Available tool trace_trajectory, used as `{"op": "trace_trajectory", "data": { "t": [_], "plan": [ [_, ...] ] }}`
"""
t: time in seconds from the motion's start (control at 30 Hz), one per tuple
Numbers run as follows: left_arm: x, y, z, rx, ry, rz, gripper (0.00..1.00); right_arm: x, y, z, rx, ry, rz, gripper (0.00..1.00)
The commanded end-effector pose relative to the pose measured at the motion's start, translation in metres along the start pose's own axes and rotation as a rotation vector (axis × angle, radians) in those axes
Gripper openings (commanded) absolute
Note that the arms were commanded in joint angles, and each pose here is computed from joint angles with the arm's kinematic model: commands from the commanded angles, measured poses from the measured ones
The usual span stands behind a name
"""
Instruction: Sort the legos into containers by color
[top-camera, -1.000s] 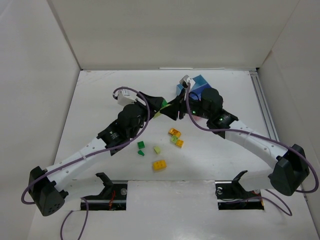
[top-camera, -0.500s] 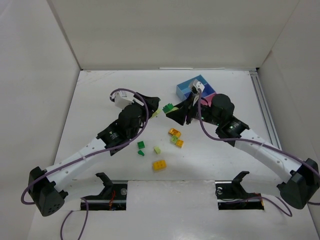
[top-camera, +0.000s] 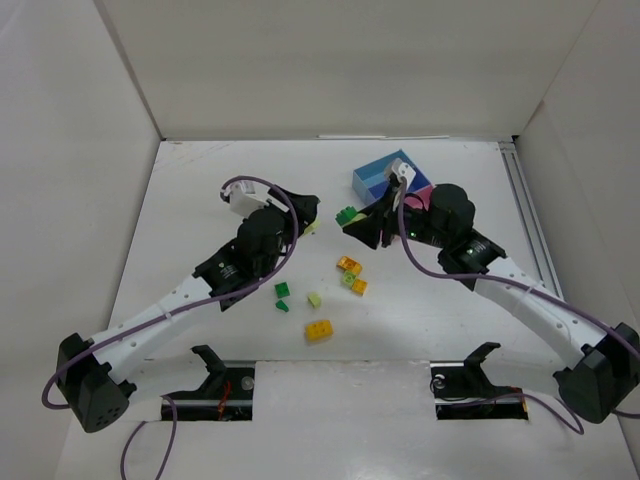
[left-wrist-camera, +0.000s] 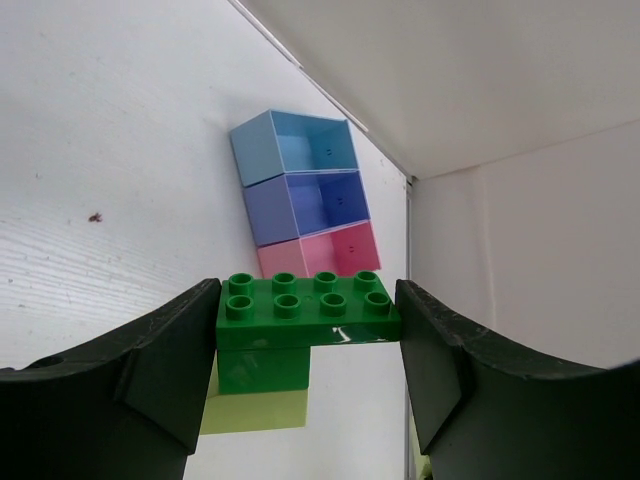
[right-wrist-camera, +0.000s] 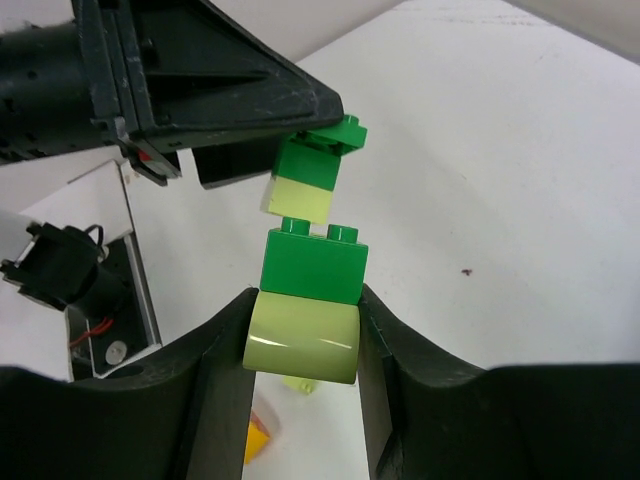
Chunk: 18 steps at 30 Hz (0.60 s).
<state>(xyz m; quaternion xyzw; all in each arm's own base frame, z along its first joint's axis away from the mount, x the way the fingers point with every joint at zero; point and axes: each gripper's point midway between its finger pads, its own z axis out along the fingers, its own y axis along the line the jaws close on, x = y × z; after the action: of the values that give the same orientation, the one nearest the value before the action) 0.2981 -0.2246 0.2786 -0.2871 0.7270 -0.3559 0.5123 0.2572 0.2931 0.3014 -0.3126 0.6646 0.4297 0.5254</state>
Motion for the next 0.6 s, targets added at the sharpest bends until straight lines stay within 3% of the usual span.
{"op": "trace_trajectory", "data": {
  "t": [0.0, 0.13, 0.2, 0.33, 0.37, 0.57],
  "plan": [
    [-0.014, -0.025, -0.005, 0.055, -0.016, 0.014, 0.51, 0.009, -0.005, 0.000, -0.001, 0.034, -0.018, 0.15],
    [-0.003, -0.018, 0.000, 0.023, 0.022, 0.058, 0.53, 0.025, -0.016, 0.002, 0.036, 0.093, -0.005, 0.15],
    [0.005, -0.008, 0.003, -0.014, 0.054, 0.103, 0.58, 0.036, -0.028, 0.004, 0.086, 0.134, 0.006, 0.15],
    [0.033, 0.034, 0.020, -0.149, 0.181, 0.137, 0.58, 0.055, -0.049, -0.005, 0.194, 0.191, 0.026, 0.13],
    [0.042, 0.063, 0.028, -0.218, 0.218, 0.153, 0.58, 0.058, -0.056, -0.008, 0.211, 0.195, 0.034, 0.13],
    [0.078, 0.097, 0.043, -0.280, 0.335, 0.180, 0.58, 0.076, -0.058, -0.016, 0.209, 0.233, 0.064, 0.13]
  ]
}}
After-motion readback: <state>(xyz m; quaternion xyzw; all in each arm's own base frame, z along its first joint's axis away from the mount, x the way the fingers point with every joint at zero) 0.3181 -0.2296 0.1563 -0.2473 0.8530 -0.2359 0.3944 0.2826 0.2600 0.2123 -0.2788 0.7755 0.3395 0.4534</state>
